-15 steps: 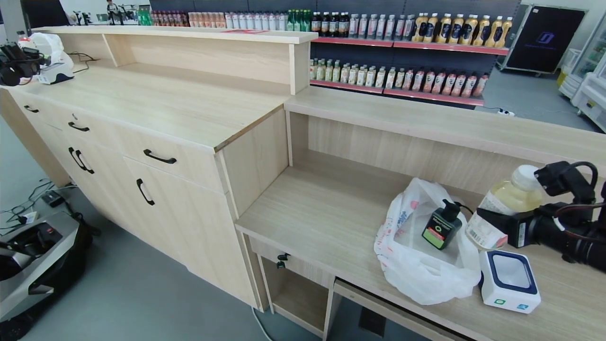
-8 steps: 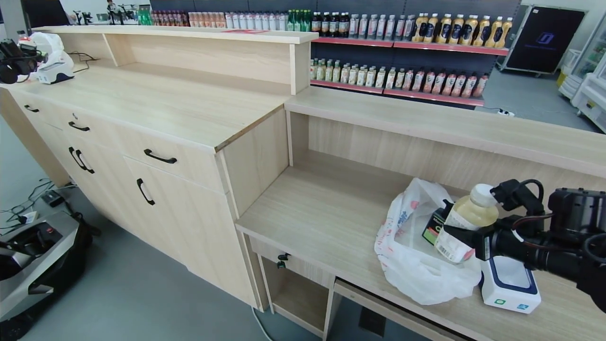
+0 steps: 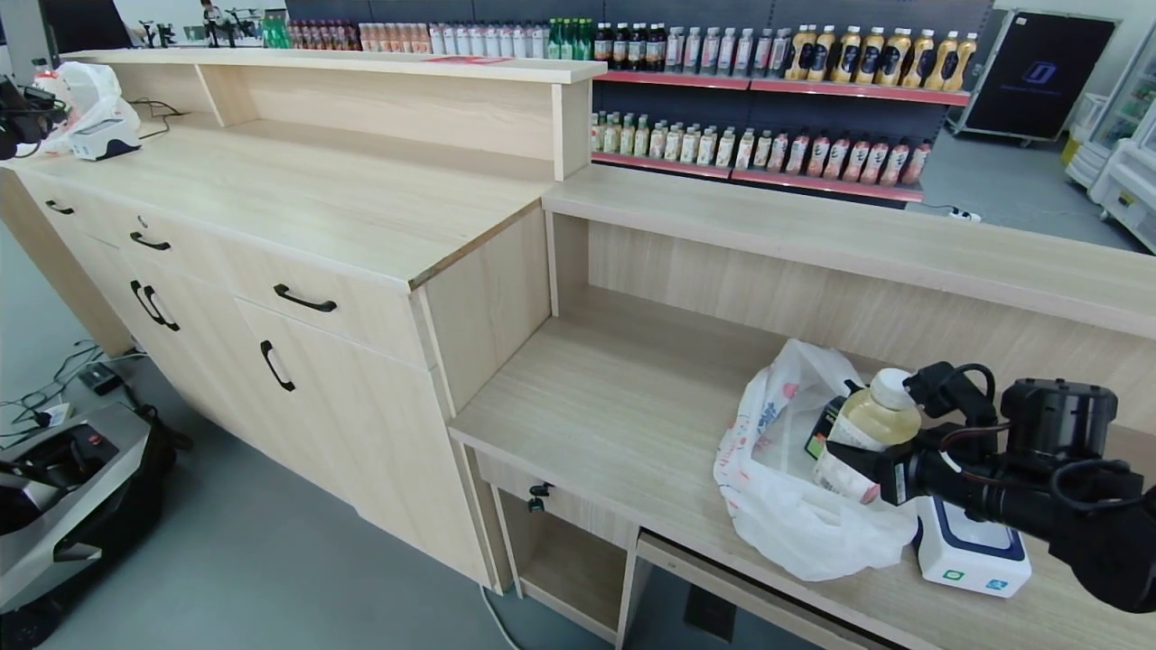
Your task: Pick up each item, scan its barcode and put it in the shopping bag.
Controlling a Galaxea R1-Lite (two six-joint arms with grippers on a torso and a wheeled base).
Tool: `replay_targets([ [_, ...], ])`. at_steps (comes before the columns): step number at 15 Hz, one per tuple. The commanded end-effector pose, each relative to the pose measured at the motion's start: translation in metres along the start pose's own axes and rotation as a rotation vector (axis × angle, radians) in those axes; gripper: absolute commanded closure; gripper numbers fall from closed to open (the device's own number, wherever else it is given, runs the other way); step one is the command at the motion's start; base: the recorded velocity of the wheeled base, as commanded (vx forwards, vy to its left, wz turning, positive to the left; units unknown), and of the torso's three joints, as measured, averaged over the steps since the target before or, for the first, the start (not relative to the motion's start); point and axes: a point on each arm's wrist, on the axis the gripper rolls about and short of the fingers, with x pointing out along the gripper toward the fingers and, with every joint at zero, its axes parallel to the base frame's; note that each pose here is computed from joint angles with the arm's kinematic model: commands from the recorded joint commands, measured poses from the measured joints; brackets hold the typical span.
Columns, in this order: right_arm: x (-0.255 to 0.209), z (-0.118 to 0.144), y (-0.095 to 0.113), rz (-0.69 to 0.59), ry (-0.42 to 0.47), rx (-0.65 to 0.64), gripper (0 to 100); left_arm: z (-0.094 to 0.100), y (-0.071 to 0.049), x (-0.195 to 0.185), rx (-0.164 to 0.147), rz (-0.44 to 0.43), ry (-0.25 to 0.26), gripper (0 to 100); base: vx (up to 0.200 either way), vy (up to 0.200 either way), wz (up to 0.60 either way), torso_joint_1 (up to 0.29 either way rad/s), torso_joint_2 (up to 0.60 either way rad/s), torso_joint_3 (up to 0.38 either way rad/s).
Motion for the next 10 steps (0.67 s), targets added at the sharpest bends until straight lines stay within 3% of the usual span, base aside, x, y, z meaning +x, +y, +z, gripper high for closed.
replay_targets([
  [1, 0.010, -0.011, 0.003, 0.018, 0.020, 0.003, 100, 0.000, 0.000, 0.000, 0.000, 0.000, 0.000, 100, 0.000, 0.000, 0.00, 0.000, 0.00, 0.000],
  [10, 0.022, -0.025, 0.005, 0.037, 0.023, -0.006, 100, 0.000, 0.000, 0.000, 0.000, 0.000, 0.000, 100, 0.000, 0.000, 0.00, 0.000, 0.00, 0.000],
])
